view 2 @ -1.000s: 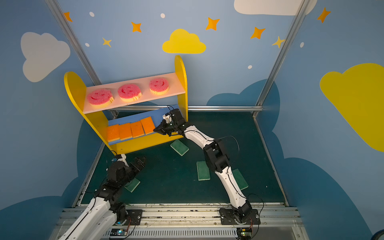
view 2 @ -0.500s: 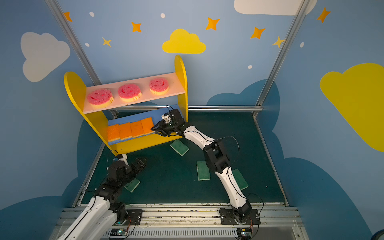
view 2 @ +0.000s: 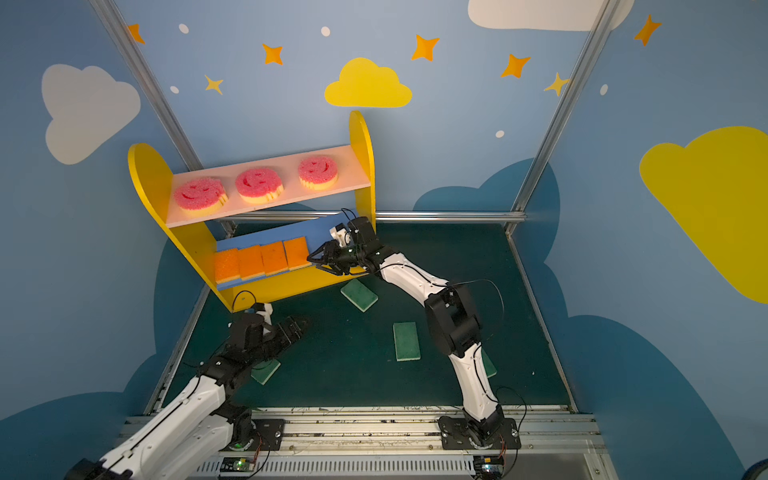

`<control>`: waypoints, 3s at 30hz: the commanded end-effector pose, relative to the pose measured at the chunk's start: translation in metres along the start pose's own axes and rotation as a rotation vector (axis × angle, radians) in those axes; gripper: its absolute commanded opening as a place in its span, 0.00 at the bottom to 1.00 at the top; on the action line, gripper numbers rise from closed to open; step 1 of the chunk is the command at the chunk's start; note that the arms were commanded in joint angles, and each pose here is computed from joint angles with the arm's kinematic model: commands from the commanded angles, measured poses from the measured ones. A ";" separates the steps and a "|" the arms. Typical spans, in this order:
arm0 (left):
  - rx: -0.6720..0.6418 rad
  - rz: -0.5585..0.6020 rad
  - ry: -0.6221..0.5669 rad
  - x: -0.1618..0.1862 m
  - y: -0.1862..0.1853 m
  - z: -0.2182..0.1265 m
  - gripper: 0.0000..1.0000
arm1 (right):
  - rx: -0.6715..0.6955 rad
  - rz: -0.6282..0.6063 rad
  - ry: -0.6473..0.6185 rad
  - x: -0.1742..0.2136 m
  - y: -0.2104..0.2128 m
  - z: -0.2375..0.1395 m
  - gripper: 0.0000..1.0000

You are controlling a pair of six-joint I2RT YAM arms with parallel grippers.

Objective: Place and organize the cleaning sponges onto the shelf

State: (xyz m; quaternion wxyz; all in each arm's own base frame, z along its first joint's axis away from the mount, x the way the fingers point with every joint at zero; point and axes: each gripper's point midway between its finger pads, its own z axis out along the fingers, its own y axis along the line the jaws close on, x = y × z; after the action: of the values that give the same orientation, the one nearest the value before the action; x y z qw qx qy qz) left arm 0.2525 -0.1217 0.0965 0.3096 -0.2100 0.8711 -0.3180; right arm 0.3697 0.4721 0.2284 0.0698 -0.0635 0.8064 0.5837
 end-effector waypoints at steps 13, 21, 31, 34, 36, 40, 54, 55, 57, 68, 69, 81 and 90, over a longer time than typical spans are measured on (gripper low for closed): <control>0.075 0.204 0.189 0.066 -0.082 0.077 0.73 | 0.111 0.041 -0.178 0.024 -0.059 -0.151 0.51; 0.144 0.266 0.298 0.118 -0.130 0.125 0.75 | 0.146 0.180 -0.267 0.052 -0.117 -0.230 0.51; 0.157 0.249 0.377 0.155 -0.147 0.166 0.65 | 0.148 0.270 -0.311 0.080 -0.151 -0.276 0.50; 0.155 0.257 0.385 0.158 -0.152 0.173 0.61 | 0.148 0.280 -0.318 0.083 -0.155 -0.283 0.50; 0.161 0.258 0.395 0.163 -0.156 0.178 0.56 | 0.147 0.286 -0.319 0.085 -0.158 -0.287 0.50; 0.164 0.259 0.412 0.170 -0.158 0.186 0.47 | 0.142 0.301 -0.323 0.086 -0.162 -0.291 0.50; 0.223 0.221 0.409 0.148 -0.167 0.178 0.03 | 0.177 0.295 -0.322 0.090 -0.169 -0.295 0.57; 0.235 0.212 0.405 0.142 -0.168 0.174 0.03 | 0.180 0.293 -0.325 0.090 -0.169 -0.296 0.57; 0.264 0.194 0.393 0.127 -0.172 0.165 0.03 | 0.185 0.280 -0.325 0.091 -0.167 -0.296 0.58; 0.402 0.107 0.420 0.072 -0.179 0.122 0.03 | 0.174 0.231 -0.245 0.089 -0.158 -0.264 0.57; 0.408 0.098 0.421 0.069 -0.177 0.118 0.03 | 0.168 0.225 -0.229 0.089 -0.155 -0.257 0.56; 0.464 0.039 0.395 0.036 -0.165 0.084 0.03 | 0.110 0.152 -0.095 0.072 -0.131 -0.192 0.42; 0.492 -0.002 0.359 0.010 -0.159 0.066 0.03 | 0.041 0.096 -0.016 0.067 -0.109 -0.156 0.51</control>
State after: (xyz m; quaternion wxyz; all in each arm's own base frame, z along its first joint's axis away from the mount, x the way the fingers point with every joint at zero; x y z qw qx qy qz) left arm 0.3215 -0.2712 0.1584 0.2011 -0.0725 0.8132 -0.5414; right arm 0.3135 0.2766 0.1493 0.0419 0.0043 0.8324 0.5526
